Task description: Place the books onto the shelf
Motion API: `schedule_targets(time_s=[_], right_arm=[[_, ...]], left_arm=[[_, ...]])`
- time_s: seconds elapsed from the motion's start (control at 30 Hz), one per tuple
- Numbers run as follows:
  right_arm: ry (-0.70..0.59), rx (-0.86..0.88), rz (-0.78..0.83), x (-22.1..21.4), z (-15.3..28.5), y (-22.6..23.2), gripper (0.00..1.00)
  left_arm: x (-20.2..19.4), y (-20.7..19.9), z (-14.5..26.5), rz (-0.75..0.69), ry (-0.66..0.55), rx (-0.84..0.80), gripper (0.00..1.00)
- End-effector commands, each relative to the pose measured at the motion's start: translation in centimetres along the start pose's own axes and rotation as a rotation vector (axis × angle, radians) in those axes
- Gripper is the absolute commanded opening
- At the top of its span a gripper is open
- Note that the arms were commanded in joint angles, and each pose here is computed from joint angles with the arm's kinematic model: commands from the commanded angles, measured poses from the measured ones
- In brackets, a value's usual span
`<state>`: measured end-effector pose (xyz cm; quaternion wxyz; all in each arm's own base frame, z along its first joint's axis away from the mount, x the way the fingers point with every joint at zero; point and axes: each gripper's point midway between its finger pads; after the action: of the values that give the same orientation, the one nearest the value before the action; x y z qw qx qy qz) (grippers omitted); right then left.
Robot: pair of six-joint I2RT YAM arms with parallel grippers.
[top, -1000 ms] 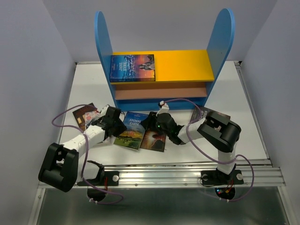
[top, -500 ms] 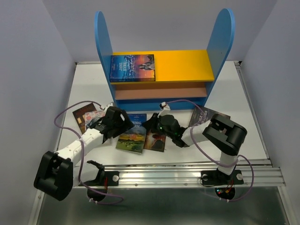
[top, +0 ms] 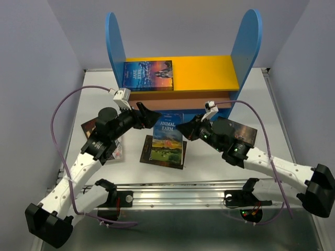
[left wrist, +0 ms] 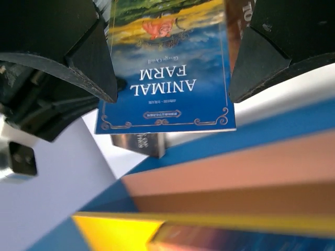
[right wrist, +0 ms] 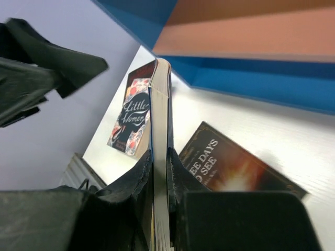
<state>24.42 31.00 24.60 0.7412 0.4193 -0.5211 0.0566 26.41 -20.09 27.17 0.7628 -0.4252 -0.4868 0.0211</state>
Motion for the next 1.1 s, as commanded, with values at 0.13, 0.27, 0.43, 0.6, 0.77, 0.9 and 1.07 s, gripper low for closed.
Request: schedule_targets(time_s=[0.13, 0.27, 0.43, 0.6, 0.77, 0.9, 1.07], right_arm=[[-0.144, -0.12, 0.124, 12.0, 3.6, 0.3, 0.01], [-0.17, -0.099, 0.139, 15.2, 4.3, 1.5, 0.01], [-0.168, 0.022, 0.149, 17.1, 5.6, 5.1, 0.01], [-0.139, 0.099, 0.156, 17.6, 6.9, 7.2, 0.01], [-0.153, 0.148, 0.158, 18.5, 8.2, 8.6, 0.01], [-0.15, 0.15, 0.161, 18.4, 8.0, 8.6, 0.01], [-0.143, 0.156, 0.165, 18.4, 7.7, 8.8, 0.01]], left_arm=[[5.7, -7.7, 0.6, -0.421, -0.12, -0.286, 0.99], [5.9, -6.6, 0.4, -0.387, -0.156, -0.236, 0.99], [2.2, -5.7, -0.4, -0.287, -0.027, -0.283, 0.99], [-2.1, -6.1, -0.6, -0.231, 0.115, -0.437, 0.99], [-3.9, -7.5, 0.4, -0.218, 0.179, -0.584, 0.99], [-4.2, -8.9, 2.1, -0.232, 0.173, -0.692, 0.99], [-4.2, -10.1, 3.3, -0.216, 0.154, -0.76, 0.99]])
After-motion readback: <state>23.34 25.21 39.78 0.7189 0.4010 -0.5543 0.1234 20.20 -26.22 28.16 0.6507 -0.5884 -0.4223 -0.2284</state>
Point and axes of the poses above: each gripper's point midway between its finger pads, its own z axis back along the fingers, its own y axis along the line the jaws close on, x = y × z, and after that the axes turned 5 degrees about z, right-handed
